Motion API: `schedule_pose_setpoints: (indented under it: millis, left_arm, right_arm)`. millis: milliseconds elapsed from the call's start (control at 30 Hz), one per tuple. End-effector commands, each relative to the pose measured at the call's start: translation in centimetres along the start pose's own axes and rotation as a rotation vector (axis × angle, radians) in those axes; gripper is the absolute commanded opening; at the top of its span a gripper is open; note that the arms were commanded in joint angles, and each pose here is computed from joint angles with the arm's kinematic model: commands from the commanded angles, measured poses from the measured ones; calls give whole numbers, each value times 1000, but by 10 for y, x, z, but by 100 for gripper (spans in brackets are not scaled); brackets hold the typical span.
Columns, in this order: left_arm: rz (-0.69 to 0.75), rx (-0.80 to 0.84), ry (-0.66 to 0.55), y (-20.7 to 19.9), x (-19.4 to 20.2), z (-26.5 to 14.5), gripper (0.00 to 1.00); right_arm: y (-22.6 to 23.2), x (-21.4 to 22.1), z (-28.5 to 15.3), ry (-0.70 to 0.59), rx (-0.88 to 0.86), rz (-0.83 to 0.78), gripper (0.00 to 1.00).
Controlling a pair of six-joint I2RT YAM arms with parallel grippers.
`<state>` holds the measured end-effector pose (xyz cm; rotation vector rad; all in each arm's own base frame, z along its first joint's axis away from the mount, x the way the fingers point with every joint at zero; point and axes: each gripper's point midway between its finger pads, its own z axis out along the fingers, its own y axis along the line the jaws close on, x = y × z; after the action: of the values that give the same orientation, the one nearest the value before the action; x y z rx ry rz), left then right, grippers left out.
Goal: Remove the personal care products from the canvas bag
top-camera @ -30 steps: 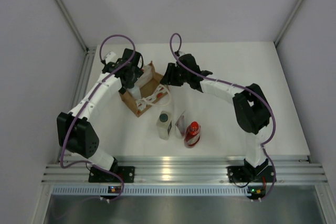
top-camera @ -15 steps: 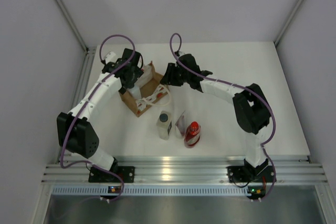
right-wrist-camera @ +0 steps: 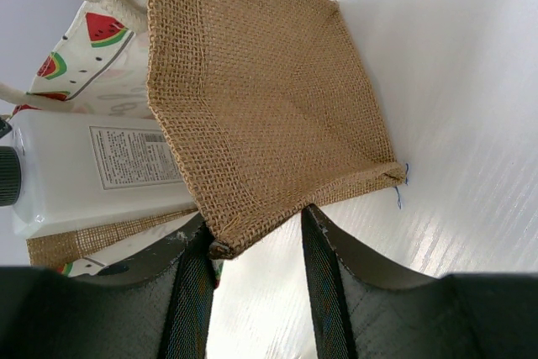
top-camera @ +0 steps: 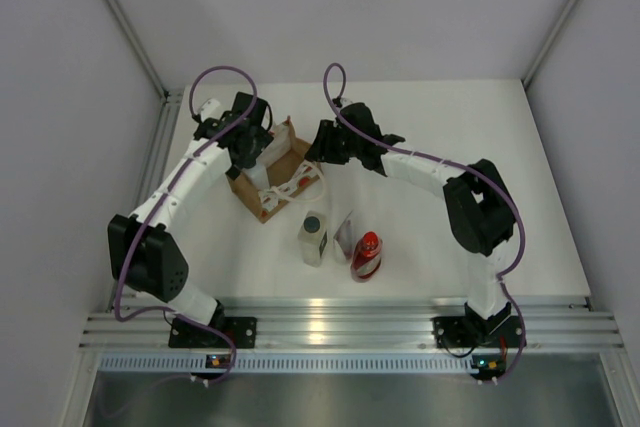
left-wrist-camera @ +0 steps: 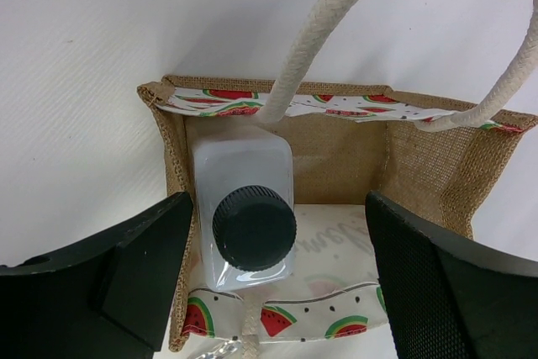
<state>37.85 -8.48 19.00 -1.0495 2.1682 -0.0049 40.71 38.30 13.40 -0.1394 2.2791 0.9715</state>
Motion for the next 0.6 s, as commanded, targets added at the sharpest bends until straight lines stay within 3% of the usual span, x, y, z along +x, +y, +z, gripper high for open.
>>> schedule_pose_setpoints:
  millis: [0,567]
  left_arm:
    - [-34,58,-18,-6,-13,-19,88]
    - [-29,28,-19,2,-8,-12,88]
  right_arm:
    - [3,-16,-4,-26,-9,-14,41]
    - [3,-16,-2,-23,-12,-17,41]
